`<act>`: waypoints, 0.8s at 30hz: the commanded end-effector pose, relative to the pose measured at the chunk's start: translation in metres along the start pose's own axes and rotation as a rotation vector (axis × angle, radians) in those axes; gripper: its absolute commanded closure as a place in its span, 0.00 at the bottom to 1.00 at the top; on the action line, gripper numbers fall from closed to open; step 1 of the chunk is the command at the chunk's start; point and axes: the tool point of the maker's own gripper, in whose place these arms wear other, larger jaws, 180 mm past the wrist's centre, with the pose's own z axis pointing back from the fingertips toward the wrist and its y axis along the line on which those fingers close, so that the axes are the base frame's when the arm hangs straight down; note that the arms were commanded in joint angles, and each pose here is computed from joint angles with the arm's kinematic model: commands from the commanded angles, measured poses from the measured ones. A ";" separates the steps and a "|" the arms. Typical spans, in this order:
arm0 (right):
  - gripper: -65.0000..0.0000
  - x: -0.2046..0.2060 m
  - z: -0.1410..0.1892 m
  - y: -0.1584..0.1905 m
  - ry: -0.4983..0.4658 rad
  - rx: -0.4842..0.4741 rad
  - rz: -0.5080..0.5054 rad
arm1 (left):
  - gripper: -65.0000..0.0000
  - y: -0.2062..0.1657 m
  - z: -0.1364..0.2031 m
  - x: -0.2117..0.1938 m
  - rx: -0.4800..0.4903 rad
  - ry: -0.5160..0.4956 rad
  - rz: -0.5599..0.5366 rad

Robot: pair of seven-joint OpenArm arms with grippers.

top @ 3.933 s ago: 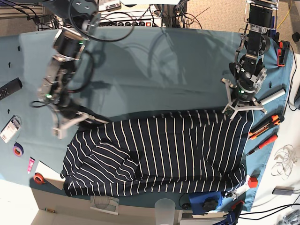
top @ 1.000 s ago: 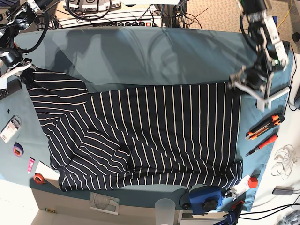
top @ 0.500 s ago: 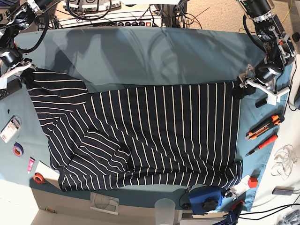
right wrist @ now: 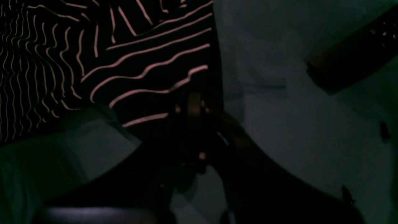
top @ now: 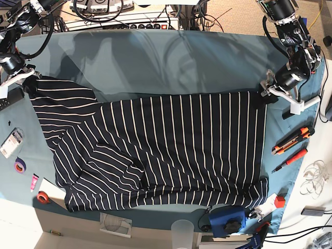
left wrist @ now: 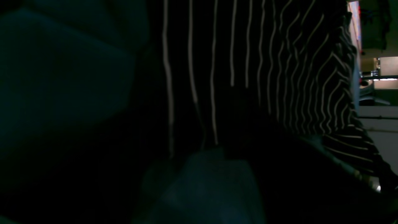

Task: Layout the t-shirt on the table in an organized manner, then fold the t-shirt properly
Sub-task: 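Hold the shirt corners with both grippers and adjust the spread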

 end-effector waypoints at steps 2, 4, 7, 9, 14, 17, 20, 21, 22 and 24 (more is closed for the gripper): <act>1.00 0.017 0.006 -0.002 -0.048 -0.007 0.033 | 0.78 0.006 0.000 -0.013 0.032 0.061 0.000; 1.00 0.017 0.006 -0.002 -0.049 -0.007 0.033 | 0.95 0.006 0.001 -0.013 0.033 0.064 -0.001; 1.00 0.018 0.006 -0.002 -0.057 -0.007 0.033 | 1.00 0.006 0.001 -0.013 0.033 0.063 -0.002; 1.00 0.019 0.006 -0.001 -0.060 -0.007 0.033 | 1.00 0.004 0.002 -0.011 0.032 0.058 -0.011; 1.00 0.019 0.006 -0.002 -0.060 -0.007 0.033 | 1.00 -0.013 0.010 0.007 0.014 0.015 -0.101; 1.00 0.020 0.006 0.001 -0.067 0.009 0.030 | 1.00 -0.028 0.019 0.022 0.001 -0.028 -0.190; 1.00 0.020 0.007 0.007 -0.067 0.040 0.028 | 1.00 -0.033 0.029 0.032 0.030 -0.053 -0.263; 1.00 0.019 0.008 0.007 -0.064 0.044 0.035 | 1.00 -0.033 0.032 0.034 0.045 -0.056 -0.282; 1.00 0.017 0.010 0.007 -0.059 0.045 0.048 | 1.00 -0.032 0.035 0.035 0.055 -0.059 -0.296; 1.00 0.014 0.016 0.003 -0.038 0.031 0.081 | 1.00 -0.032 0.040 0.036 0.066 -0.059 -0.315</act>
